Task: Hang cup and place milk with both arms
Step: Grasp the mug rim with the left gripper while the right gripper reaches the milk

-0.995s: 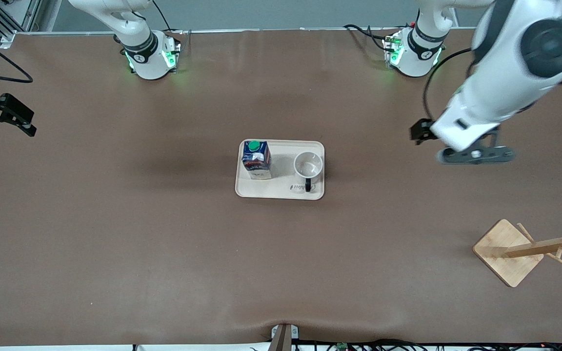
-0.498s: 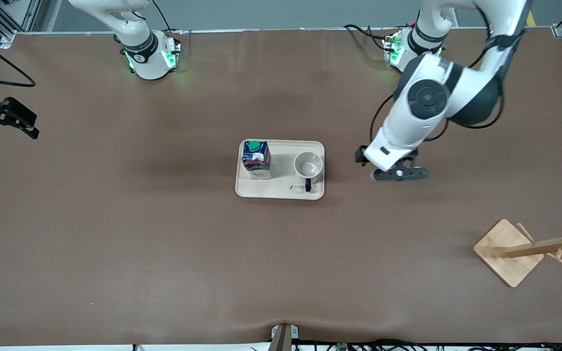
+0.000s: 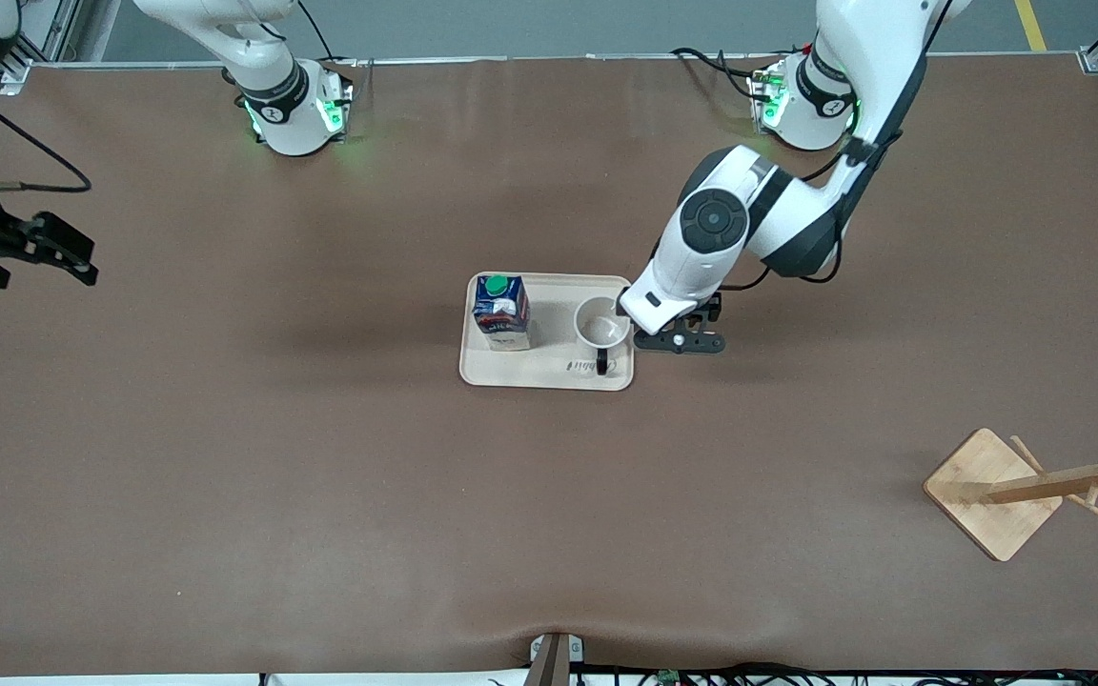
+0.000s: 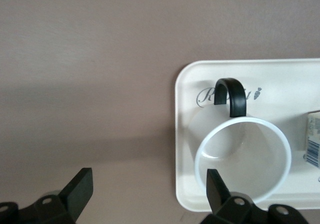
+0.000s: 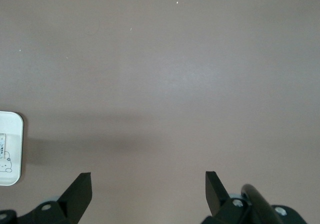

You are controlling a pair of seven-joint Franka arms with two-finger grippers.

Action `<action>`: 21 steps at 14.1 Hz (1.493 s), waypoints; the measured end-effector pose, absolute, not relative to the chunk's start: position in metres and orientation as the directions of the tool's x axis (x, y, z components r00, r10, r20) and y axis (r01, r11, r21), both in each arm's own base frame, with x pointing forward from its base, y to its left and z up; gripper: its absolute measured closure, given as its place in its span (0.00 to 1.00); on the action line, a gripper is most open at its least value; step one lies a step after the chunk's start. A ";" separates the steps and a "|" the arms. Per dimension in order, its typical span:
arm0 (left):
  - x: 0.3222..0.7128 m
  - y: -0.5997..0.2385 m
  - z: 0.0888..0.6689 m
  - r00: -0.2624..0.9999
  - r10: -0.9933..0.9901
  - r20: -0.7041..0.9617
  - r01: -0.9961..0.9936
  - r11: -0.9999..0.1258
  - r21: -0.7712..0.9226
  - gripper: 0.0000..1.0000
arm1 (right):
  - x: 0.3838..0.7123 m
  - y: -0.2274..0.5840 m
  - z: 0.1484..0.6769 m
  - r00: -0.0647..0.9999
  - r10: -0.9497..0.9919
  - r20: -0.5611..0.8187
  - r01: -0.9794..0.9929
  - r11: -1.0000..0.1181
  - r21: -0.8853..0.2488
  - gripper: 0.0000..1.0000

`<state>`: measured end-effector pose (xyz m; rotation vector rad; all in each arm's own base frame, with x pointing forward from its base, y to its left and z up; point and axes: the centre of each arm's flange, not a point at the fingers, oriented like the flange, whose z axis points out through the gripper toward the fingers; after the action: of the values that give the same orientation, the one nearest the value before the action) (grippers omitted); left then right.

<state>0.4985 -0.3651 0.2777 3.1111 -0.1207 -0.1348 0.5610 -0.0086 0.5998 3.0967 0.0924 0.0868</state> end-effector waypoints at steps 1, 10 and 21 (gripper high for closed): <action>0.494 -0.373 0.262 0.994 -0.065 -0.092 -0.063 -0.997 0.034 0.00 | 0.564 -0.006 0.595 0.997 0.066 0.049 0.064 -0.997 0.043 0.00; 0.475 -0.404 0.211 0.992 -0.032 -0.119 -0.027 -0.999 0.047 0.70 | 0.588 0.004 0.515 0.990 0.059 -0.125 0.053 -0.997 -0.051 0.00; 0.551 -0.322 0.422 0.996 0.089 -0.002 0.089 -0.996 0.018 0.96 | 0.585 0.094 0.460 0.946 -0.007 -0.325 -0.070 -0.981 -0.182 0.00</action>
<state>0.5511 -0.3223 0.4223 3.1204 0.1387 -0.0021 0.5849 0.0939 0.4602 3.2877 -0.0655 -0.5480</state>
